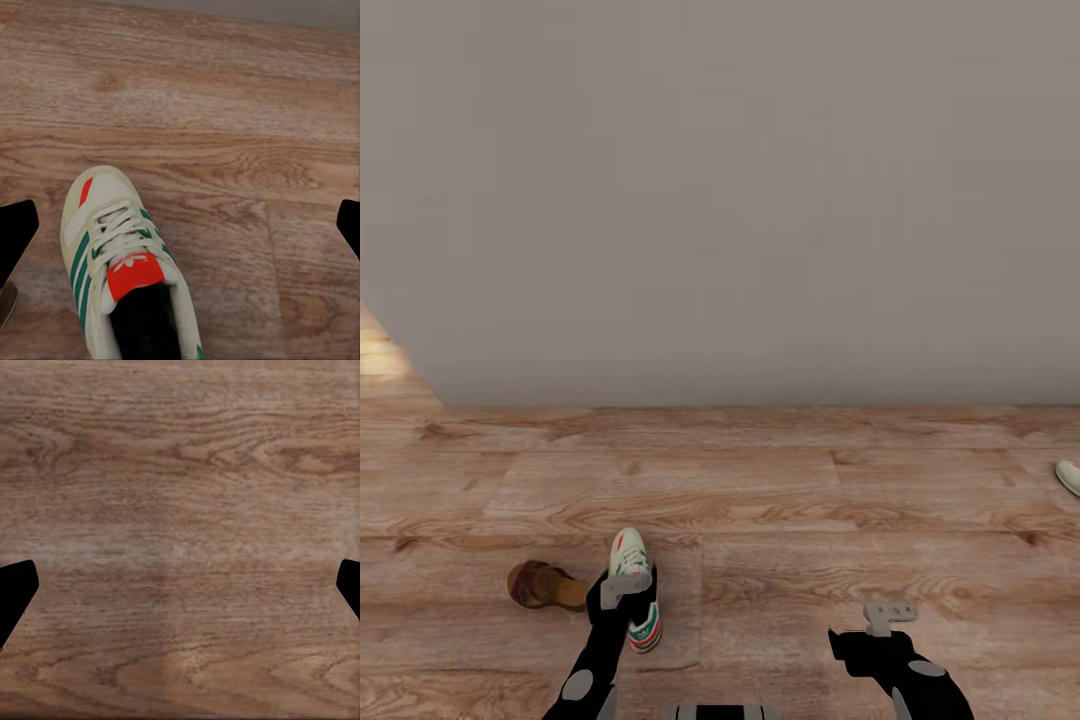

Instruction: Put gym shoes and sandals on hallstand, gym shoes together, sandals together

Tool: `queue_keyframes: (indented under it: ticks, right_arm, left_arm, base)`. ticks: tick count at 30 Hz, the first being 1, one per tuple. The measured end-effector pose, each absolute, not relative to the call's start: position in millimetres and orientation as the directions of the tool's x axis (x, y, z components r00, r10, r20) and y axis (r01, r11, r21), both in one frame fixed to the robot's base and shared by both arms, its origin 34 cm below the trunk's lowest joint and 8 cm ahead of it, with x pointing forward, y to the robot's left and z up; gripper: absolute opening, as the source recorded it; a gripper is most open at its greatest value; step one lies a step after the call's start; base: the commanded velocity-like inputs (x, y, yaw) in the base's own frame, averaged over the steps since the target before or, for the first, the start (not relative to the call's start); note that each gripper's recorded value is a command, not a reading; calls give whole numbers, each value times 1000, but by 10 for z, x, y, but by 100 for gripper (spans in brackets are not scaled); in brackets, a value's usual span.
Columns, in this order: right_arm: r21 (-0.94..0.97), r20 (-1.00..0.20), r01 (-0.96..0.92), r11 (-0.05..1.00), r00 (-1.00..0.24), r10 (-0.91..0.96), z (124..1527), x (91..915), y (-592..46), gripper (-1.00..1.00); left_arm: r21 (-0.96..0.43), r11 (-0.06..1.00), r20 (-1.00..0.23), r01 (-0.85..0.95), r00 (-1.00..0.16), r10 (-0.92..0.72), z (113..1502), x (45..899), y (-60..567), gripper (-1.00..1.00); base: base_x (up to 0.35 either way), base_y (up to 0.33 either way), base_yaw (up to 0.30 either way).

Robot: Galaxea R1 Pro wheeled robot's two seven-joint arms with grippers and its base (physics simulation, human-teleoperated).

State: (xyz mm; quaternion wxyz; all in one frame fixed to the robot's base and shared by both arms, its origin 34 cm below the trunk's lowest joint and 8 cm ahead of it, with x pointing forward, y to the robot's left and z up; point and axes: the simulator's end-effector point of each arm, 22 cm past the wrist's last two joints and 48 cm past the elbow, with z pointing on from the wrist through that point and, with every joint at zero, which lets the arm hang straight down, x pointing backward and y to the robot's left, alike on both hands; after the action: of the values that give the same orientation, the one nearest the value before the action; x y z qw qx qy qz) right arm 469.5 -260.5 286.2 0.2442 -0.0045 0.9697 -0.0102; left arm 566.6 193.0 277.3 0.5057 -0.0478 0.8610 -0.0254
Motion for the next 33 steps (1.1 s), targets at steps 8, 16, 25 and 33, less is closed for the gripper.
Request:
queue_keyframes:
  ticks: [8,16,25,33]
  right_arm:
    - [-22,-432,-5,1000,-902,-14,2677,4590,-2606,100]
    - [-21,-391,-6,1000,-920,-14,2501,4480,-2604,100]
    - [-22,-343,-6,1000,-939,-13,2308,4346,-2608,100]
    - [-21,-320,-7,1000,-947,-14,2220,4278,-2606,100]
  left_arm:
    - [-91,994,-846,-61,-522,-109,2553,5563,1923,100]
    - [-93,994,-823,-65,-557,-113,2347,5458,1891,100]
    - [-94,993,-794,-70,-597,-117,2111,5321,1860,100]
    - [-93,993,-780,-72,-615,-118,2003,5251,1856,100]
  base:
    - [0,0,0]
    - [0,0,0]
    - [0,0,0]
    - [0,0,0]
